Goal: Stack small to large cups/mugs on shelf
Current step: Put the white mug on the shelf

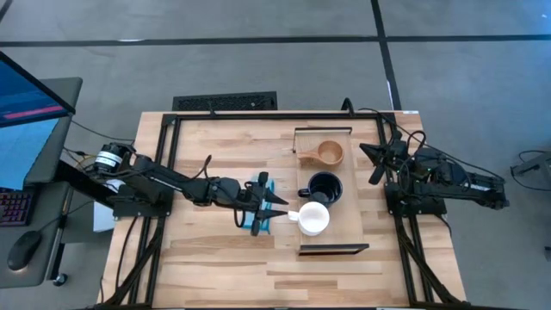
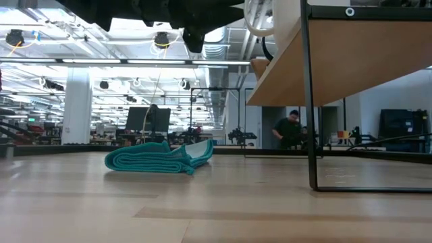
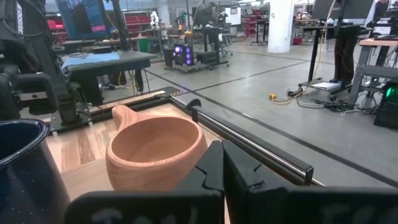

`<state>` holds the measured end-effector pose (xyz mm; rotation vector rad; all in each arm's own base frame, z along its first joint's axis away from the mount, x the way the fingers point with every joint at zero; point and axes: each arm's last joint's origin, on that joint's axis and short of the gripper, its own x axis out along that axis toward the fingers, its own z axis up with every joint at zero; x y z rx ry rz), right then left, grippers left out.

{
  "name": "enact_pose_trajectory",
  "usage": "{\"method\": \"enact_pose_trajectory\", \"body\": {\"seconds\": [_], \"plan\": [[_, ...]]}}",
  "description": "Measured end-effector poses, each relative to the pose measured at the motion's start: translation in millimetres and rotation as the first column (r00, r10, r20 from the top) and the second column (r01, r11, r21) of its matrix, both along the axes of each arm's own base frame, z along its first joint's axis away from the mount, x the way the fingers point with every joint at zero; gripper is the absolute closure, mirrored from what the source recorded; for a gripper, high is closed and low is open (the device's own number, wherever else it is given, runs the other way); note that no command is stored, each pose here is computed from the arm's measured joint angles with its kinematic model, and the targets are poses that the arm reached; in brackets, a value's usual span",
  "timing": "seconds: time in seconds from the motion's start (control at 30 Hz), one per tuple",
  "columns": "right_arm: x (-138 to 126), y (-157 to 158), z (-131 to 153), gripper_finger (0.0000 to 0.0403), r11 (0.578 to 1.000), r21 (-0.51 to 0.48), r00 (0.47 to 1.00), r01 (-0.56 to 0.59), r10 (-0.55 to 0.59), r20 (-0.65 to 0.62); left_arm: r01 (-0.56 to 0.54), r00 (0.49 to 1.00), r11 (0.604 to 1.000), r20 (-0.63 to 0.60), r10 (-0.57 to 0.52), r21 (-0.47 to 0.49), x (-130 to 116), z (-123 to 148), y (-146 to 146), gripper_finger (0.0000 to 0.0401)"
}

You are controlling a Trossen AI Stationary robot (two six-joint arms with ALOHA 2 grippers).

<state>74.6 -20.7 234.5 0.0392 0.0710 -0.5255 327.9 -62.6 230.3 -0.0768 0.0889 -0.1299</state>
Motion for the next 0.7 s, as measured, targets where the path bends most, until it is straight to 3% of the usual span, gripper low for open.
{"method": "enact_pose_trajectory", "body": {"seconds": [0.3,0.7], "plan": [[0.0,0.0,0.0,0.0385,1.0,-0.001,1.0,0.0,0.0,-0.001,0.026,1.0,0.999,0.004,-0.026,0.031,-1.7,0.0,-8.2,0.0322],[0.0,0.0,0.0,0.0386,1.0,-0.007,1.0,-0.001,0.001,-0.004,-0.047,0.999,0.999,-0.021,0.047,0.01,-1.9,-2.2,-6.8,0.0327]]}}
